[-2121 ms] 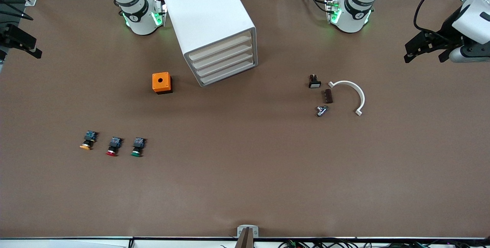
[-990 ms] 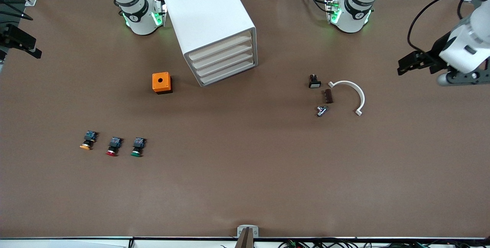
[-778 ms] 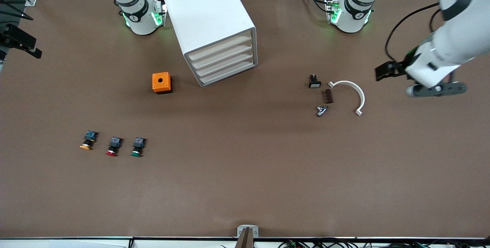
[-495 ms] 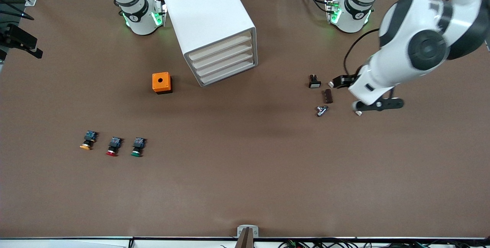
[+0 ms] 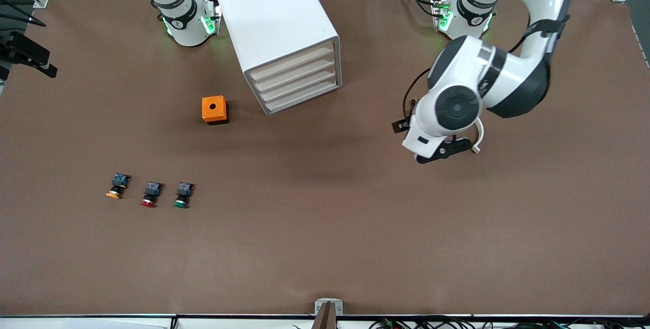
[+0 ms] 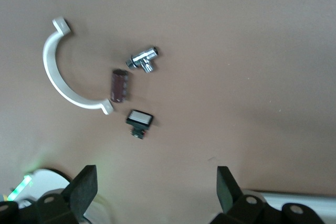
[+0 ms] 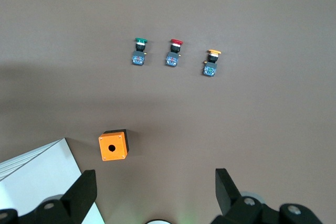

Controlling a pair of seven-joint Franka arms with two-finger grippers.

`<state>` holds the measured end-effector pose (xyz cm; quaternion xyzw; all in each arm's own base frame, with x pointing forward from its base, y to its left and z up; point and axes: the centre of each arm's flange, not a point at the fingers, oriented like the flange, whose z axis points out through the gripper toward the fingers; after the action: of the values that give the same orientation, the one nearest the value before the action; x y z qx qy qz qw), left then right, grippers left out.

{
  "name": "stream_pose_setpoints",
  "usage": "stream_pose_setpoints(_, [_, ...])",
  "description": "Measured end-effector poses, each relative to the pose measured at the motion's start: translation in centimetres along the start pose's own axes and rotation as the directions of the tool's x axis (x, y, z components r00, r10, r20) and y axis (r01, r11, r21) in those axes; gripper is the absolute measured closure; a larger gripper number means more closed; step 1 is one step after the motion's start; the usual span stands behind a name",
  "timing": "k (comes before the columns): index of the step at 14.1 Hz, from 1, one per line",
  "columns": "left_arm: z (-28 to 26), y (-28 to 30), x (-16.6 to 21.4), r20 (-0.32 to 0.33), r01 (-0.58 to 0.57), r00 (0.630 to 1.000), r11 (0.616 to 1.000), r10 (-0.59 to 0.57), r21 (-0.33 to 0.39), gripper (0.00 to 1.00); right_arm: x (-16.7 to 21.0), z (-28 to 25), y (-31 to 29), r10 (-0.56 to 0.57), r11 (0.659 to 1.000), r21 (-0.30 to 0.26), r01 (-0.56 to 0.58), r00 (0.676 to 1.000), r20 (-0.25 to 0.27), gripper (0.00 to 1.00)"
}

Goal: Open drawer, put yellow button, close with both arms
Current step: 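Reach the left gripper to the top drawer handle of the white cabinet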

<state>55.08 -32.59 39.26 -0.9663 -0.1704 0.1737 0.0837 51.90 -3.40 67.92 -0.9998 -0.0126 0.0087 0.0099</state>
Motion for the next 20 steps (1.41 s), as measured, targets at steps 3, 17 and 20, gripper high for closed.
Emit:
stream_pose_setpoints(3, [3.6,4.3,-1.4,0.021,0.166,0.986,0.985,-0.167,0.049,0.00,0.0,0.0,0.2,0.003,1.000,0.000,-0.003,1.000,0.002,0.00])
stream_pose_setpoints(17, [7.9,12.7,-4.7,0.459,0.699,0.311,0.528,-0.832,0.482,0.00,-0.1,0.2,0.3,0.006,1.000,0.001,-0.006,1.000,0.011,0.00])
stream_pose_setpoints(20, [8.8,13.2,-4.7,0.508,0.628,0.229,0.525,-0.830,0.574,0.00,-0.1,0.2,0.3,0.006,1.000,0.001,-0.006,1.000,0.011,0.00])
